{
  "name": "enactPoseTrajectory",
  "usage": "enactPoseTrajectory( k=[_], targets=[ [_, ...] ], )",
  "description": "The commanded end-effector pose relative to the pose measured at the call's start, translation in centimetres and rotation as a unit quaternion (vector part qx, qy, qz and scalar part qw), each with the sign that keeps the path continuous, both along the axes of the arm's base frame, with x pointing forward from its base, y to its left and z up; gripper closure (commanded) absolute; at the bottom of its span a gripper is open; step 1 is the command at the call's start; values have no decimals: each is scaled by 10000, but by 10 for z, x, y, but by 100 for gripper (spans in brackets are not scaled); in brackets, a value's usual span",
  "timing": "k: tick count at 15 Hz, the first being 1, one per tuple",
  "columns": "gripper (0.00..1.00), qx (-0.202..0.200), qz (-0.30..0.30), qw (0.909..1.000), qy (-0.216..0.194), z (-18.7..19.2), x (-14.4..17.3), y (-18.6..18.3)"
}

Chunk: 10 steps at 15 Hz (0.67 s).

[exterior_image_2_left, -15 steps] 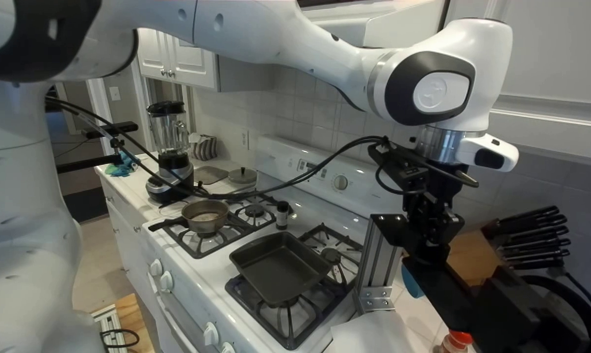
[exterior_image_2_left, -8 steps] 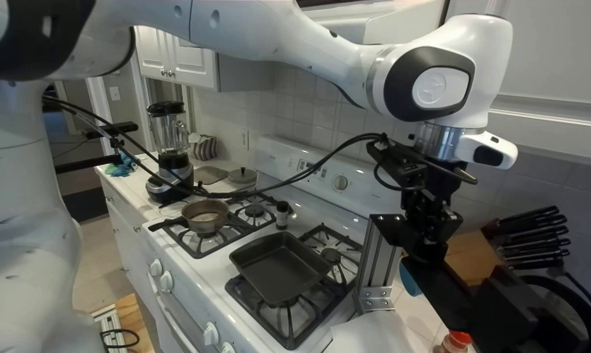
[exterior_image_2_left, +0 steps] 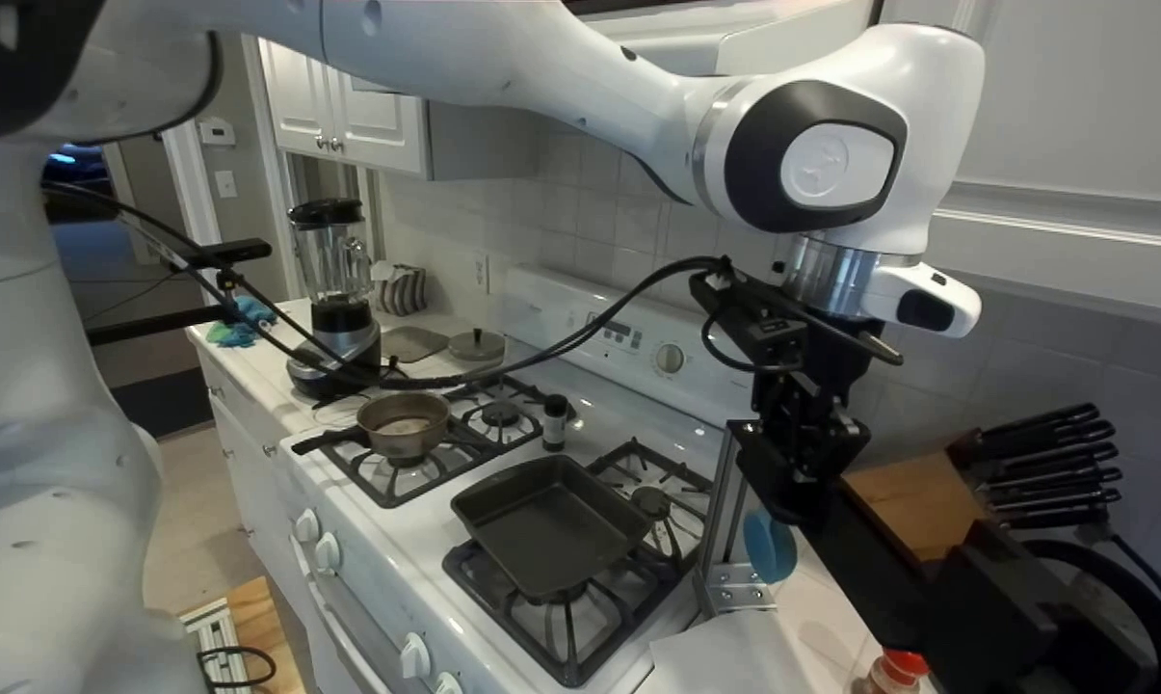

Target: Pick the serving spoon from the rack and use it to open the cabinet door then place it back on the rack

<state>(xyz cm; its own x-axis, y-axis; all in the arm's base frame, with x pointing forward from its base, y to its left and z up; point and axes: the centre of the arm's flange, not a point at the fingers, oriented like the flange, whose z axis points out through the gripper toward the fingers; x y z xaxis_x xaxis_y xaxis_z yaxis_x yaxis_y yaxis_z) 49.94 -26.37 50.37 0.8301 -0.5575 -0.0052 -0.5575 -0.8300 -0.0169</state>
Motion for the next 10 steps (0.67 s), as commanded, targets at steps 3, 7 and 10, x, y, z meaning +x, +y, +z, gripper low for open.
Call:
enactPoseTrajectory(
  k=[3,7,10],
  targets=[
    [78,250,328,9989,-212,36,-54,22],
    [78,518,584,9961,-400,75,-88,11],
    [78,639,571,9935,-755,105,-107,-10]
  ],
)
